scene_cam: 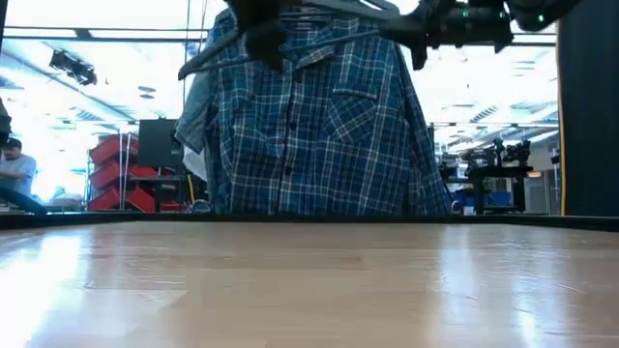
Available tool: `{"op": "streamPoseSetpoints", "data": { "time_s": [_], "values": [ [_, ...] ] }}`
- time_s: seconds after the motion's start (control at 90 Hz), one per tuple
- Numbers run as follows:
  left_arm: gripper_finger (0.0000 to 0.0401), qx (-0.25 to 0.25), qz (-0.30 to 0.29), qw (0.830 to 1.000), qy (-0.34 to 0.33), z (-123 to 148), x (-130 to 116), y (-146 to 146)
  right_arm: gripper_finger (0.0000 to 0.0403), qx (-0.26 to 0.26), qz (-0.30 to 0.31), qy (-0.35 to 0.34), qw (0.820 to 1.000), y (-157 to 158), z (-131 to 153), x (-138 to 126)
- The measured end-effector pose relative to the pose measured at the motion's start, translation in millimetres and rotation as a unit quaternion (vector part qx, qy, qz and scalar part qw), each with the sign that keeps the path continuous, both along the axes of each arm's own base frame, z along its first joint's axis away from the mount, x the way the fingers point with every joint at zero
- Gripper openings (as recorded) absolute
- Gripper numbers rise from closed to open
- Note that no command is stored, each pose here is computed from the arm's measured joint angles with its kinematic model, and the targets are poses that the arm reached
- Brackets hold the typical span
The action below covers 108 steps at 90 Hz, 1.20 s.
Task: Hang clothes
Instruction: Hang the black hanger on the hanging rack
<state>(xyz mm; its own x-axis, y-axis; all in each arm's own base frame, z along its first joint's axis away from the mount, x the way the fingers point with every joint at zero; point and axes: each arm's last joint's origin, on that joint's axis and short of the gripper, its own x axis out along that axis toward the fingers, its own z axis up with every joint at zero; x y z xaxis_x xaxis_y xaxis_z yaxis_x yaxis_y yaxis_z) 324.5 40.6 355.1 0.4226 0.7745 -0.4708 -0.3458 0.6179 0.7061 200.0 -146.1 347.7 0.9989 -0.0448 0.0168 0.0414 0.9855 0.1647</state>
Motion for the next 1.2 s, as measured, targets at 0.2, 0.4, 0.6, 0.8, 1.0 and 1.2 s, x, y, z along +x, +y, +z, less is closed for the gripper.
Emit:
{"op": "streamPoseSetpoints", "data": {
  "time_s": [0.2, 0.4, 0.6, 0.8, 1.0, 1.2],
  "values": [
    [0.0119, 0.025, -0.016, 0.999, -0.044, 26, 2, -3, 0.0001, -0.034, -0.035, -0.003, 0.999, -8, 30, -5],
    [0.0128, 0.069, -0.054, 0.99, -0.114, 76, -10, -12, 0.0001, -0.045, -0.069, -0.031, 0.996, -19, 57, -17],
    [0.0128, 0.141, -0.07, 0.97, -0.187, 118, -30, -4, 0.0001, -0.057, -0.066, -0.055, 0.995, -30, 87, -13],
    [0.0128, 0.228, -0.036, 0.962, -0.149, 130, -30, 7, 0.0001, -0.058, -0.026, -0.072, 0.995, -44, 111, 3],
    [0.0128, 0.274, -0.015, 0.958, -0.084, 122, -15, 31, 0.0001, -0.073, -0.037, -0.091, 0.992, -67, 136, 12],
    [0.0128, 0.302, 0.018, 0.949, -0.09, 122, -9, 53, 0.0, -0.07, -0.059, -0.11, 0.99, -99, 158, 15]
  ]
}}
